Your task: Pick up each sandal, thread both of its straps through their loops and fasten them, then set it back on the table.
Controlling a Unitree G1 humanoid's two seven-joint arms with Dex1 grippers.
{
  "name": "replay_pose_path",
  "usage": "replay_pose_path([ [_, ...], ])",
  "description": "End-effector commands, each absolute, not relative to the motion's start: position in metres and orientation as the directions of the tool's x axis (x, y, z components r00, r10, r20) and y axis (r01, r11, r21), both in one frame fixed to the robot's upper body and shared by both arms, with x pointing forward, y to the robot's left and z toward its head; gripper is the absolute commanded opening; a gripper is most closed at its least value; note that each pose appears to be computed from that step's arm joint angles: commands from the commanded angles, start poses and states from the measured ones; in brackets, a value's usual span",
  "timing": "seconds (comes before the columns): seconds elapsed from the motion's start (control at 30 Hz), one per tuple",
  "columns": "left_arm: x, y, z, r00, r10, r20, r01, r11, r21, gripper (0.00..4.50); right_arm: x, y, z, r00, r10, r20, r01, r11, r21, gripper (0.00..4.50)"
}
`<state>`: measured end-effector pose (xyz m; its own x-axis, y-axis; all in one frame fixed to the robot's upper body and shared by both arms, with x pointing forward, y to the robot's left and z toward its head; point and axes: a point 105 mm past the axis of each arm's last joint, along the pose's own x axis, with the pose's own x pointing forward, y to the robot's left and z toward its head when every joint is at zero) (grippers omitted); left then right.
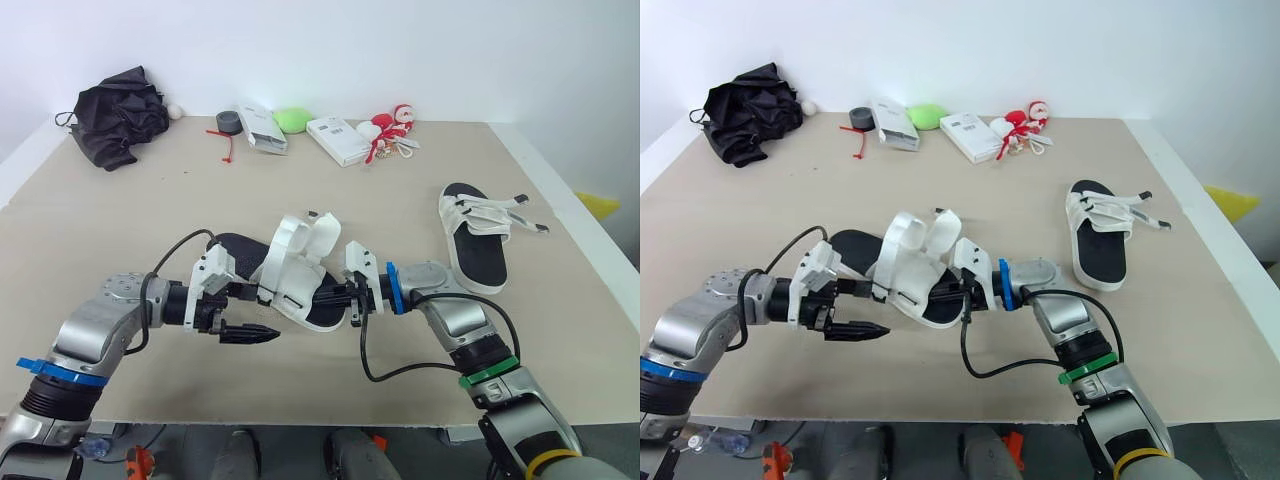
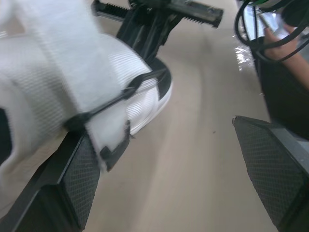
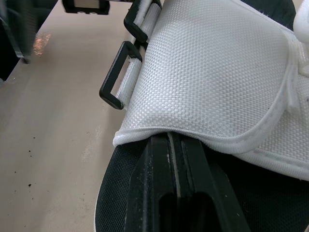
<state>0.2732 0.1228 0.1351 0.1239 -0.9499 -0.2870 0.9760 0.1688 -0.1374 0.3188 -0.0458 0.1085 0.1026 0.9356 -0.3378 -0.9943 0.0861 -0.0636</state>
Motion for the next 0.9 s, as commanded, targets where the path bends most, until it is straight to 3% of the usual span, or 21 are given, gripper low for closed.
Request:
replay_pose_path([
  [0.03,0.27,0.112,0.153,0.095,-0.965,-0.244,0.989,0.12,-0.088,3.77,0.313,-0.045,0.088,0.082,0.918,-0.387,-0.996,0.087,-0.006,0.0],
  [0.1,0.274,0.114,0.152,0.117,-0.962,-0.247,0.986,0.143,-0.09,3.19,0.313,-0.045,0.087,0.084,0.918,-0.387,-0.996,0.088,-0.007,0.0],
  [0.23,0.28,0.117,0.152,0.149,-0.956,-0.252,0.977,0.181,-0.11,1.54,0.313,-0.045,0.087,0.086,0.918,-0.387,-0.996,0.09,-0.008,0.0],
  [0.3,0.285,0.12,0.149,0.176,-0.949,-0.262,0.966,0.218,-0.142,0.99,0.313,-0.045,0.087,0.086,0.918,-0.387,-0.996,0.089,-0.009,0.0],
  [0.33,0.287,0.121,0.148,0.187,-0.945,-0.267,0.959,0.235,-0.161,0.41,0.313,-0.045,0.087,0.086,0.918,-0.387,-0.996,0.089,-0.01,0.0],
  [0.37,0.288,0.122,0.147,0.188,-0.946,-0.265,0.953,0.241,-0.182,0.36,0.313,-0.045,0.087,0.085,0.918,-0.387,-0.996,0.088,-0.011,0.0],
  [0.4,0.288,0.122,0.147,0.188,-0.946,-0.263,0.951,0.243,-0.194,0.02,0.313,-0.045,0.087,0.085,0.918,-0.387,-0.996,0.088,-0.011,0.0],
  [0.53,0.284,0.126,0.146,0.163,-0.951,-0.262,0.904,0.25,-0.348,0.02,0.313,-0.044,0.087,0.085,0.918,-0.387,-0.996,0.086,-0.015,0.0],
  [0.7,0.257,0.121,0.154,0.025,-0.972,-0.235,0.85,0.145,-0.506,0.02,0.314,-0.044,0.088,0.085,0.918,-0.388,-0.996,0.085,-0.018,0.0],
  [0.9,0.21,0.129,0.151,-0.235,-0.881,-0.41,0.834,0.034,-0.551,0.02,0.314,-0.045,0.088,0.083,0.916,-0.392,-0.996,0.081,-0.021,0.0],
])
